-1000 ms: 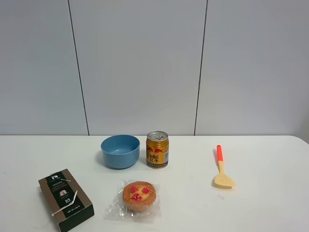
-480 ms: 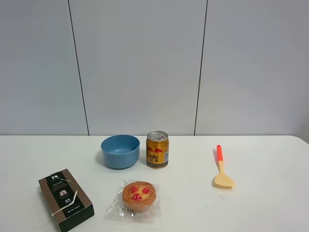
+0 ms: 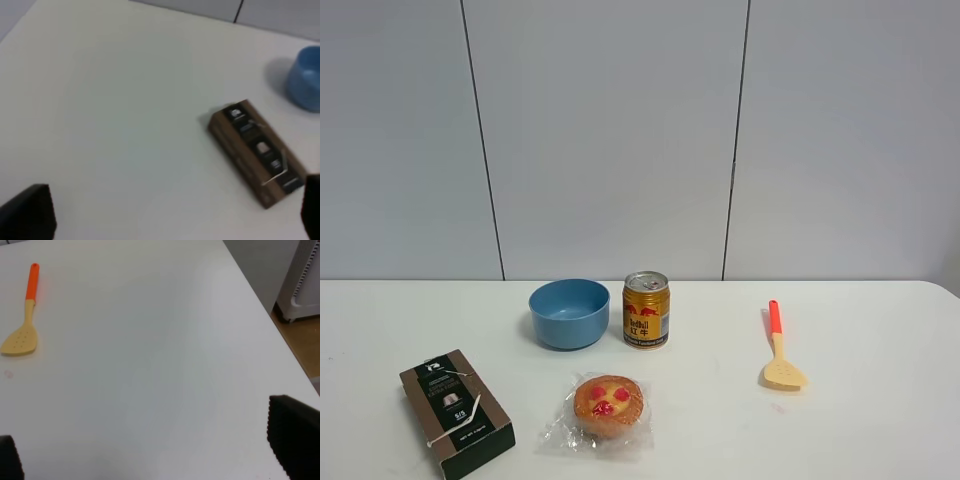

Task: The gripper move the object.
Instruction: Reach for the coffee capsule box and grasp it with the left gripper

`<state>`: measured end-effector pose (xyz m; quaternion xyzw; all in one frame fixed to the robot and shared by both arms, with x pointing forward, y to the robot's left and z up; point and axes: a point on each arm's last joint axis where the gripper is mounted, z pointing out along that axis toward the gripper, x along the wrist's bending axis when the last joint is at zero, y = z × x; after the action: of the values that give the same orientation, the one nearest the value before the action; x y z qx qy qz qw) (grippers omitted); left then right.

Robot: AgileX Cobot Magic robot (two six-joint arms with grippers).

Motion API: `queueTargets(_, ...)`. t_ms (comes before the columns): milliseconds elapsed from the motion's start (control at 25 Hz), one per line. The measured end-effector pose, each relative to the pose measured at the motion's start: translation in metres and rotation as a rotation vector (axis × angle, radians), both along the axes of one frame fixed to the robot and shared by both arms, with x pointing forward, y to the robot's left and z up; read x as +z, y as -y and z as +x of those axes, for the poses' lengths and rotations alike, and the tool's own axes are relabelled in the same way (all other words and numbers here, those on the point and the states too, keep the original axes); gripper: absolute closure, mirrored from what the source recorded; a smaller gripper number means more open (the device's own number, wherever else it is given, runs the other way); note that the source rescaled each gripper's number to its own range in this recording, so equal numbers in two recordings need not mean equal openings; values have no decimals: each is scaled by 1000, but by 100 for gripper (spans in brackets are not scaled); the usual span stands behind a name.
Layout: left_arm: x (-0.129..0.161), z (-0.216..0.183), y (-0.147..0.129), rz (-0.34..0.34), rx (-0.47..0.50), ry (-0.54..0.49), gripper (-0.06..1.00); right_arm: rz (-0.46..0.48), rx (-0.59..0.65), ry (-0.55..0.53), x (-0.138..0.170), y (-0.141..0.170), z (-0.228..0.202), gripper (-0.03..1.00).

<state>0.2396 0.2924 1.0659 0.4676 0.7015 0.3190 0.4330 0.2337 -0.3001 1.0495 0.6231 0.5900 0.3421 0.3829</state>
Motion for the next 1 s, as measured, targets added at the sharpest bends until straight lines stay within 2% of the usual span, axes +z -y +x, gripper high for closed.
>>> queueTargets(80, 9, 11, 0, -82, 22, -36, -5, 0, 0, 0, 0, 0, 0, -3)
queueTargets(160, 18, 25, -2, -119, 33, -86, -5, 0, 0, 0, 0, 0, 0, -3)
queueTargets(360, 32, 79, -11, -146, 48, -218, -5, 0, 0, 0, 0, 0, 0, -3)
queueTargets(520, 23, 128, -19, -152, 63, -263, -5, 0, 0, 0, 0, 0, 0, -3)
queueTargets(600, 17, 149, -19, -143, 39, -275, -5, 0, 0, 0, 0, 0, 0, -3)
queueTargets(640, 17, 149, -19, -143, 39, -275, -5, 0, 0, 0, 0, 0, 0, -3)
queueTargets(840, -6, 188, 10, -168, -107, -349, -5, 0, 0, 0, 0, 0, 0, -3)
queueTargets(1000, -27, 213, 40, -243, -153, -379, -5, 0, 0, 0, 0, 0, 0, -3)
